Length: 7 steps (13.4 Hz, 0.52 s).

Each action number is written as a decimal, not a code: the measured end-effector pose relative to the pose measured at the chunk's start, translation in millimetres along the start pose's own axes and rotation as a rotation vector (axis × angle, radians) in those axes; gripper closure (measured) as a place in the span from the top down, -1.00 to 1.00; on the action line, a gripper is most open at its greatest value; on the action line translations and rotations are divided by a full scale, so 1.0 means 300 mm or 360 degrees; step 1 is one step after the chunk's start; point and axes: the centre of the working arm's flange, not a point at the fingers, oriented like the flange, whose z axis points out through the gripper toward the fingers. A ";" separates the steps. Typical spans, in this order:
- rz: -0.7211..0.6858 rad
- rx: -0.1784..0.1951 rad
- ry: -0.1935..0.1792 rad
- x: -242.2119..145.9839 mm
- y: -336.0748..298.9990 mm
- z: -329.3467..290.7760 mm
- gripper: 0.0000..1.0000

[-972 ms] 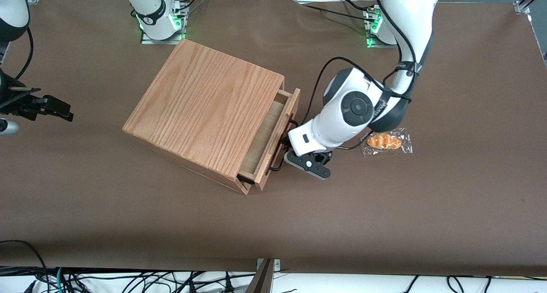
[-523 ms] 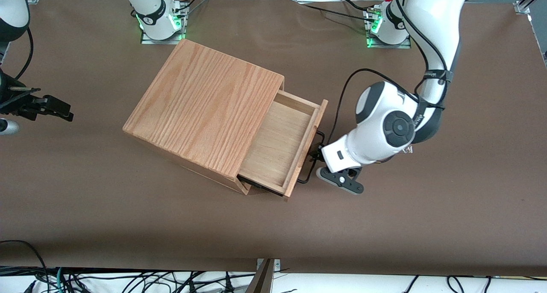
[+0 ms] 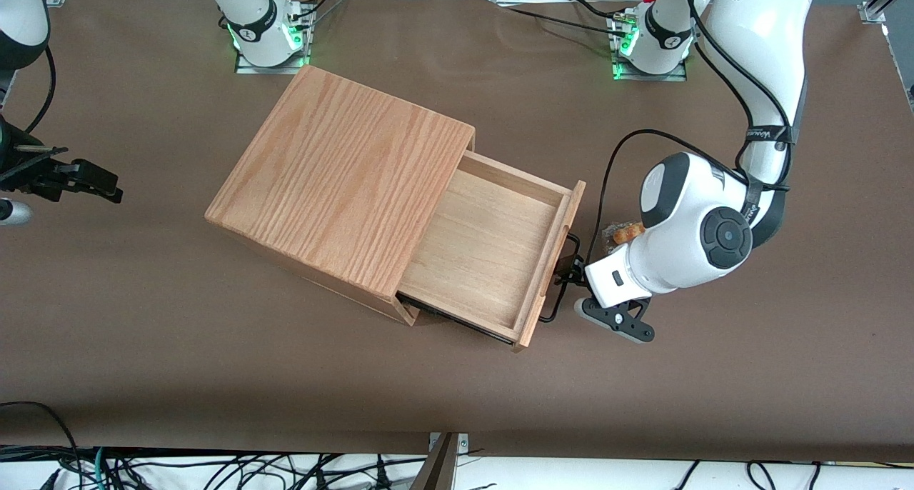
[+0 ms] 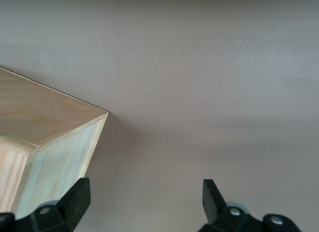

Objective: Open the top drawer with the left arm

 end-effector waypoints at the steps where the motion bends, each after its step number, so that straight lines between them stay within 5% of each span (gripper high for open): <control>1: -0.0001 -0.0004 -0.0007 -0.001 0.005 0.001 1.00; 7: -0.0089 -0.0122 -0.0177 -0.055 -0.013 -0.077 1.00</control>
